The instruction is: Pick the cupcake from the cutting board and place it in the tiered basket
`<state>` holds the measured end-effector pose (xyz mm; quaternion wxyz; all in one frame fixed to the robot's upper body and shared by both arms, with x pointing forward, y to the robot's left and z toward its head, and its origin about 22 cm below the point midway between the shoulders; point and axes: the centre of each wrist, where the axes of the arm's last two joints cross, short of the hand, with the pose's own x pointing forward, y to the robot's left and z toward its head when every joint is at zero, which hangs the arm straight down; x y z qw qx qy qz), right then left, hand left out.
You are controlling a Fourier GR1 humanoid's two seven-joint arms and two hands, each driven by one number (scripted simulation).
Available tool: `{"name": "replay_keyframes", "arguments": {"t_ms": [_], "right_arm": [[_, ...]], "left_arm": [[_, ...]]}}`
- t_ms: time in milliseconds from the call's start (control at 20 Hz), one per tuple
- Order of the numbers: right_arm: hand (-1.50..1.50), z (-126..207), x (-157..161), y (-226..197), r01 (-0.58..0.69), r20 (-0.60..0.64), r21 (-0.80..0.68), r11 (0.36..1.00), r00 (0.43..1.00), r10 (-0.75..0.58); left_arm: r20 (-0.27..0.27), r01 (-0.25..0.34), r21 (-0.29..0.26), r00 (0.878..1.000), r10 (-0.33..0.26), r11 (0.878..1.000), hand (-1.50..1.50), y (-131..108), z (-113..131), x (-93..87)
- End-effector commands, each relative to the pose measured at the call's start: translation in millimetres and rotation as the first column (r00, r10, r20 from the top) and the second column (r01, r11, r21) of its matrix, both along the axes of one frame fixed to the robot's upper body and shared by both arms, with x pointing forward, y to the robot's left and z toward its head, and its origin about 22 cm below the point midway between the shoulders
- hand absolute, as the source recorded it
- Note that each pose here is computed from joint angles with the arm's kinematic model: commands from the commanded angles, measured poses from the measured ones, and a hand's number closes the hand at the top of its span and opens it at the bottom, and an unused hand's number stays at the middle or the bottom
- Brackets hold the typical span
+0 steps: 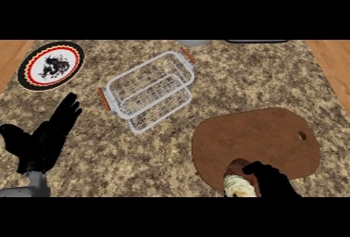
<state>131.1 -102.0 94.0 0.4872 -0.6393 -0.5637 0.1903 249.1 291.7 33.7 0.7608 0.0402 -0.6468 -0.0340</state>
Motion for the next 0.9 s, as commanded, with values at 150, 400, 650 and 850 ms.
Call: {"name": "replay_keyframes", "arguments": {"t_ms": [150,400,650,850], "right_arm": [[1.50,38,-9,37,-0.081,0.004,0.225,0.971,0.997,0.082],[1.50,40,6,38,-0.084,0.020,0.227,0.970,0.996,0.081],[1.50,44,22,41,-0.065,0.014,0.263,0.962,0.998,0.064],[1.50,46,51,49,-0.024,-0.003,0.278,0.960,1.000,0.025]], "left_arm": [[0.020,0.038,-0.005,0.999,-0.038,0.999,0.00,-13,4,13.5],[0.025,0.059,0.006,0.998,-0.059,0.998,0.00,-10,5,13.4],[0.029,0.079,0.002,0.996,-0.079,0.997,0.00,-21,10,16.4],[0.016,0.093,0.003,0.996,-0.093,0.996,0.00,-16,4,15.9]]}}
